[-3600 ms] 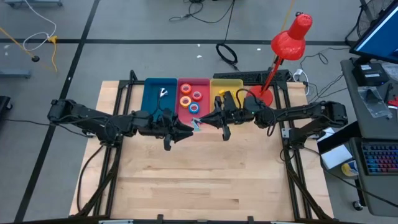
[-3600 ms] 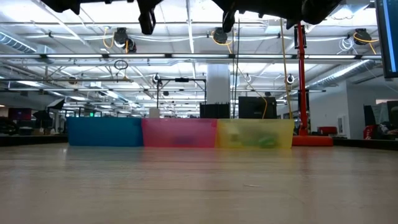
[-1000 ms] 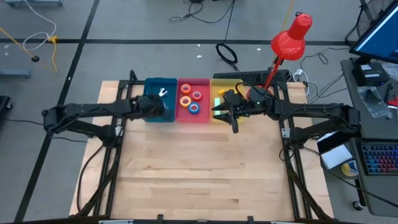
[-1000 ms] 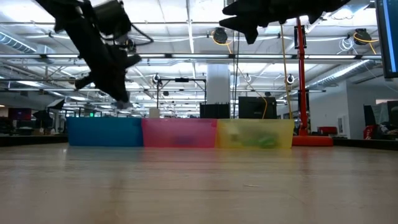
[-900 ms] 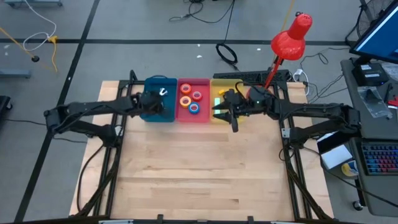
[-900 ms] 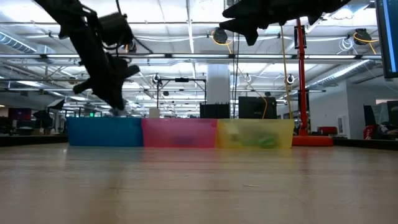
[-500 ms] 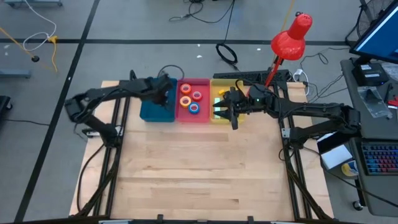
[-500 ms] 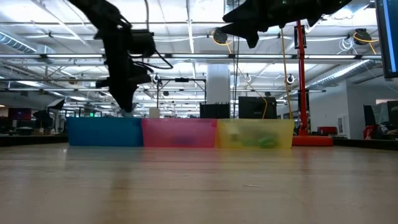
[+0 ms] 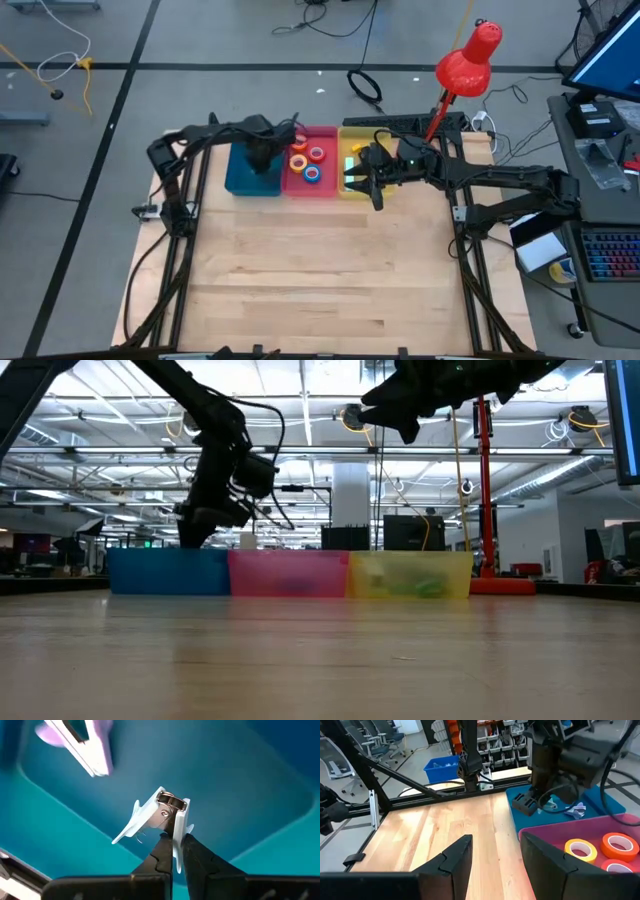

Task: Pick and place Stapler, Stapler remover, tape
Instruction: Put the light blue staple remover into the blue bin, then return to Home Position

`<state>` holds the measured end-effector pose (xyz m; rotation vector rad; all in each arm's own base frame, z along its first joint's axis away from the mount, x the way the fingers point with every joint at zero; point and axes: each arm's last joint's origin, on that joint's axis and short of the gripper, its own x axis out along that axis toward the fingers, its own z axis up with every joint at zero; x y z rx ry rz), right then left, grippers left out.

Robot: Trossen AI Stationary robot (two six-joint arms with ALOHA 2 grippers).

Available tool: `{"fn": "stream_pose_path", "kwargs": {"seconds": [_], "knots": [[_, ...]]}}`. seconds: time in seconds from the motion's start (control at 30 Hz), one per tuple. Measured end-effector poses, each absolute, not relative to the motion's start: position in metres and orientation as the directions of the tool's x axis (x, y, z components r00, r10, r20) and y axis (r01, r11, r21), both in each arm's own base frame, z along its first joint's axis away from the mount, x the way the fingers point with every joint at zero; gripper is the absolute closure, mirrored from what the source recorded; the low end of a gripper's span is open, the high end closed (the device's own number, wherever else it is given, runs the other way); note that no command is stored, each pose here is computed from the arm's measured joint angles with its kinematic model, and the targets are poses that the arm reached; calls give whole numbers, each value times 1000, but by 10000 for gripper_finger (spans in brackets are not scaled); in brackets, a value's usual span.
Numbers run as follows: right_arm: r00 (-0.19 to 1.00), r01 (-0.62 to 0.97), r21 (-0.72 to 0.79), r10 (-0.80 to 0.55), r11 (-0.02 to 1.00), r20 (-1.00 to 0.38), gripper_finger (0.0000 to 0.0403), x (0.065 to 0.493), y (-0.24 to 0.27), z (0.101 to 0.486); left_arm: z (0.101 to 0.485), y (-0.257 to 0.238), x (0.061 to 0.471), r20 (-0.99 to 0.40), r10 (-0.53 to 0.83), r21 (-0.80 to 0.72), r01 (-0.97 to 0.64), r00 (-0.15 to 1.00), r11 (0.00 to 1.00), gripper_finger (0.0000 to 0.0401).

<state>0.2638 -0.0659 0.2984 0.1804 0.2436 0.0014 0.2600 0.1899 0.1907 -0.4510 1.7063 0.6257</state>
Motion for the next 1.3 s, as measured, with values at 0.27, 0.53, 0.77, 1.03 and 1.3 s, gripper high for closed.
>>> {"fn": "stream_pose_path", "kwargs": {"seconds": [0.27,0.53,0.77,1.03,1.3], "knots": [[970,16,161,23,987,-240,239,264,-66,298,184,186,256,-958,-9,172,-600,-286,781,370],[970,15,159,24,987,-240,238,264,-66,298,184,188,256,-961,-10,165,-601,-276,782,331],[970,16,160,24,987,-240,238,264,-66,298,183,190,258,-968,2,159,-607,-251,779,291],[970,20,185,26,983,-240,238,264,-66,298,233,174,245,-989,6,105,-679,-147,727,271],[955,37,201,25,979,-297,242,262,-66,293,342,98,210,-897,159,-156,-633,412,759,270]]}}
